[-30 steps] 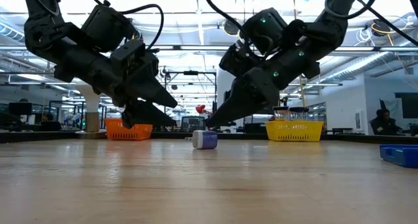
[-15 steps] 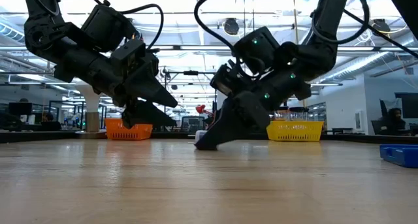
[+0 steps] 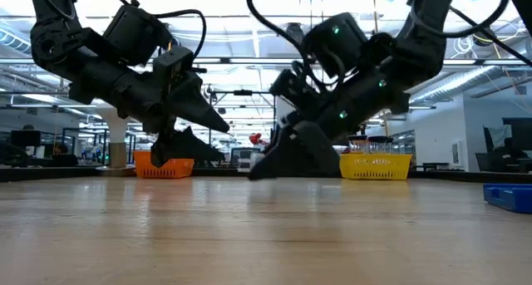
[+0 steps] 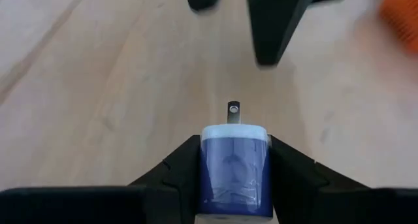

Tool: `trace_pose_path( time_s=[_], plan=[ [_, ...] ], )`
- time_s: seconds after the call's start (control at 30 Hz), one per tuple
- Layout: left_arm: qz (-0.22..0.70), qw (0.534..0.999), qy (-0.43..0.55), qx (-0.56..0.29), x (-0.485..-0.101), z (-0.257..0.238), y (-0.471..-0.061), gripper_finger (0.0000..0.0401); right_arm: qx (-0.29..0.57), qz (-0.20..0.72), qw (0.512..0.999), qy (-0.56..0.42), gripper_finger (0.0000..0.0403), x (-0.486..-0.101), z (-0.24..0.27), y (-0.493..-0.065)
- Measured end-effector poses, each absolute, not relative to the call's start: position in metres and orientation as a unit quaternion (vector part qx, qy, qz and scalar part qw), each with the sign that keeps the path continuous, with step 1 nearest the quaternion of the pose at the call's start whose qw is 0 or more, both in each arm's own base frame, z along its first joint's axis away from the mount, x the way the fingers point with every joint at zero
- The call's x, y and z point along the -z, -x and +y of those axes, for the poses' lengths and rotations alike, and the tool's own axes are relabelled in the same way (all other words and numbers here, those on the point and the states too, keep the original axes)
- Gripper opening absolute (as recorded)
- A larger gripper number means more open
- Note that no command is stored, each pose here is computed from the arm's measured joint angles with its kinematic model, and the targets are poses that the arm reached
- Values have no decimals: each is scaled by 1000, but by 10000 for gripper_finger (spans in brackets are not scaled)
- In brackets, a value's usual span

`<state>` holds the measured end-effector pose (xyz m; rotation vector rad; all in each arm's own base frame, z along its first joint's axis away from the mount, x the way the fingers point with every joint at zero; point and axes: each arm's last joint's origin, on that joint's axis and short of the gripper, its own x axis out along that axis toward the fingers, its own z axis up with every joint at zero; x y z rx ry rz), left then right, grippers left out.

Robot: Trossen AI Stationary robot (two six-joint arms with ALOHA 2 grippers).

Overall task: Pick & Place Office items
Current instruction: Put the violet charger adapter into the green bin

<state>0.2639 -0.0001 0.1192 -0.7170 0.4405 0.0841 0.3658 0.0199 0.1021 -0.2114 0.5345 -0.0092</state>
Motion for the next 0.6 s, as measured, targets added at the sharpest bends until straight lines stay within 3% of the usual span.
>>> trace_pose_path(
  time_s=[0.17, 0.6],
  plan=[
    [189, 907, 372, -49, -123, 1, -266, 271, 34, 230, 959, 163, 131, -111, 35, -371],
    [146, 917, 370, -19, -132, -5, -268, 271, 68, 133, 967, 208, 133, -131, 50, -375]
  ],
)
